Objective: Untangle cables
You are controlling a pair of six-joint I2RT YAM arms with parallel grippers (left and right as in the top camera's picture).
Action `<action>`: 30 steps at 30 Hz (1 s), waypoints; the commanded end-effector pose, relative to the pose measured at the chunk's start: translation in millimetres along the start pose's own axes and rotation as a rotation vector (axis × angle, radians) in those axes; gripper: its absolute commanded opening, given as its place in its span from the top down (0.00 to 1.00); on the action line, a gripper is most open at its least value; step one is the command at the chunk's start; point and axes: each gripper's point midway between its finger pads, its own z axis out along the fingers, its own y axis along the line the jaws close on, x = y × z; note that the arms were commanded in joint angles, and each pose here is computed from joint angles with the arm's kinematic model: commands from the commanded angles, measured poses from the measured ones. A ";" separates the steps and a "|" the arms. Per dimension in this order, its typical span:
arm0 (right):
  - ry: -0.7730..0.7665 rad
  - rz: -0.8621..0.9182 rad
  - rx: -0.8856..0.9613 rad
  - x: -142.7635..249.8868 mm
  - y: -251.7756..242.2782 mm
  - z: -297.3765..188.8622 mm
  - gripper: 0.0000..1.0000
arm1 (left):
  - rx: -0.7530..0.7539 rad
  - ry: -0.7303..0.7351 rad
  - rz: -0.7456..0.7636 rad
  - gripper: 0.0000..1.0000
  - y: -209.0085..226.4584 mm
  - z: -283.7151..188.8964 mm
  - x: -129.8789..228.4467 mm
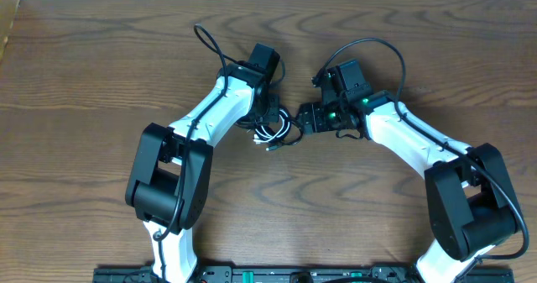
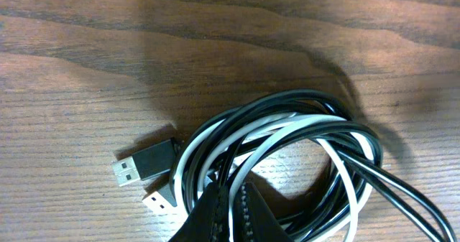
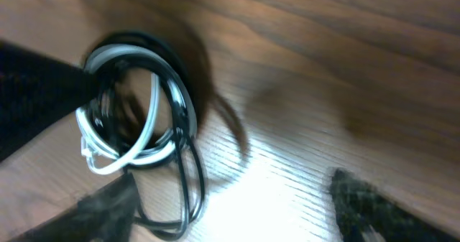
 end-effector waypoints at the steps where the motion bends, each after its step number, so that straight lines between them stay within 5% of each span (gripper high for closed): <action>1: -0.011 -0.003 0.042 -3.4 -5.0 0.7 0.44 | -0.020 0.030 0.033 0.92 4.7 7.0 7.5; 6: -0.009 0.020 0.034 -4.9 -11.7 -2.0 0.89 | 0.155 0.079 0.117 0.92 -24.6 4.6 17.2; 8: -0.010 0.033 0.021 -6.5 -14.8 -3.8 0.94 | 0.234 0.092 0.145 0.92 -37.6 1.8 20.0; 11: -0.004 0.063 -0.008 -7.8 -20.7 -7.7 0.87 | 0.327 0.104 0.171 0.92 -52.8 -2.9 23.0; 12: -0.002 0.073 -0.014 -8.0 -22.9 -9.0 0.76 | 0.337 0.106 0.170 0.92 -54.4 -3.4 23.2; 14: -0.002 0.079 -0.026 -9.5 -30.0 -12.4 0.59 | 0.340 0.102 0.171 0.73 -55.2 -3.5 22.5; 18: 0.007 0.084 -0.018 -8.2 -45.3 -17.8 0.56 | 0.340 0.103 0.146 0.37 -55.5 -3.5 21.6; 25: 0.040 0.109 -0.022 -0.3 -48.6 -18.8 0.65 | 0.165 0.120 0.028 0.36 -26.3 3.8 25.1; 30: 0.072 0.092 -0.075 8.1 -32.2 -13.3 0.62 | 0.161 0.131 0.021 0.36 -24.4 6.8 28.9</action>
